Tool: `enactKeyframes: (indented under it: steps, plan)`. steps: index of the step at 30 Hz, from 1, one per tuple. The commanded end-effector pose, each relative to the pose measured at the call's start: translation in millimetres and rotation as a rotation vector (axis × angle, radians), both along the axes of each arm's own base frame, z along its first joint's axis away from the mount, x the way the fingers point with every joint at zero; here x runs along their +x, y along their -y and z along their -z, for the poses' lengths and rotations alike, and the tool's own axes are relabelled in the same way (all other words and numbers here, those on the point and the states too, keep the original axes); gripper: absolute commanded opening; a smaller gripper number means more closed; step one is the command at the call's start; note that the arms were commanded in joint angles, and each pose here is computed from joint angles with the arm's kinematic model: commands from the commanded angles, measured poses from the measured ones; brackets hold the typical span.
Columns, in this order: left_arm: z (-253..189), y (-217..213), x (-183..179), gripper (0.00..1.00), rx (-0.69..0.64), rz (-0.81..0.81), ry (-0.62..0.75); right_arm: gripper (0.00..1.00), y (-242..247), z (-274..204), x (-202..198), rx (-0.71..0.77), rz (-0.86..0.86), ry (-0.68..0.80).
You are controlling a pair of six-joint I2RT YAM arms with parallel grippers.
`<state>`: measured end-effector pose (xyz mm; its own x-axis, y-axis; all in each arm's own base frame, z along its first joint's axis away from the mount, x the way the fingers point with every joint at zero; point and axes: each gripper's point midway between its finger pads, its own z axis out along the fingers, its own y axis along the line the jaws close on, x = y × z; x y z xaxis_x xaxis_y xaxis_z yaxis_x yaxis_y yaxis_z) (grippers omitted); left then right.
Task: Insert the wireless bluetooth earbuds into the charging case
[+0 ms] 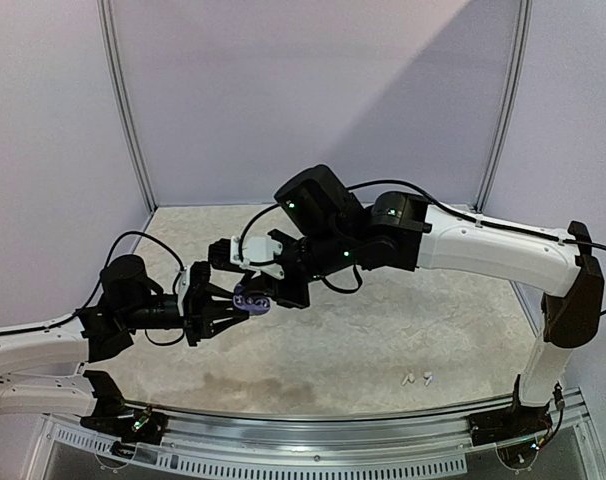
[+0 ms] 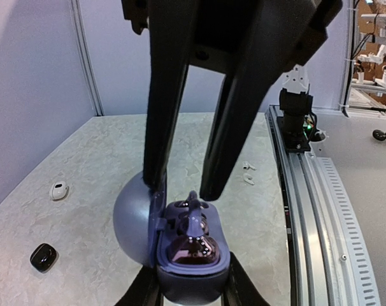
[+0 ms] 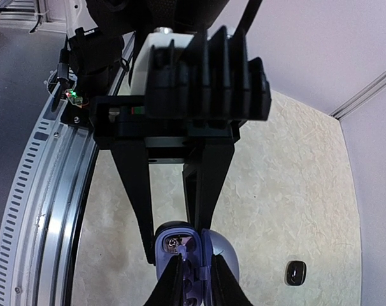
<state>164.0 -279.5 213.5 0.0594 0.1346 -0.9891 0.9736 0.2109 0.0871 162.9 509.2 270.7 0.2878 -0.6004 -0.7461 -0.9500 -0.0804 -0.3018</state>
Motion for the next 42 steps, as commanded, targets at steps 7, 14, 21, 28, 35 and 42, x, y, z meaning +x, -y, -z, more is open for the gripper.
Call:
enactKeyframes:
  steps: [7,14,21,28,35,42]
  plan:
    - [-3,0,1,0.0,-0.011,-0.01,0.022,0.14,3,25,-6,-0.081,-0.019,-0.021]
    - [-2,1,2,0.0,-0.01,-0.014,0.015,0.15,4,13,-1,-0.052,0.013,-0.004]
    - [-3,1,1,0.0,-0.01,-0.009,0.016,0.17,4,-9,4,-0.002,0.03,0.039]
    - [-3,1,1,0.0,-0.009,-0.008,0.021,0.16,0,3,-3,-0.024,-0.007,0.003]
    - [-4,0,1,0.0,-0.013,-0.014,0.026,0.09,2,21,-2,-0.075,-0.003,-0.01]
    - [-11,0,2,0.0,-0.036,-0.018,0.047,0.0,4,32,0,-0.096,0.01,-0.003]
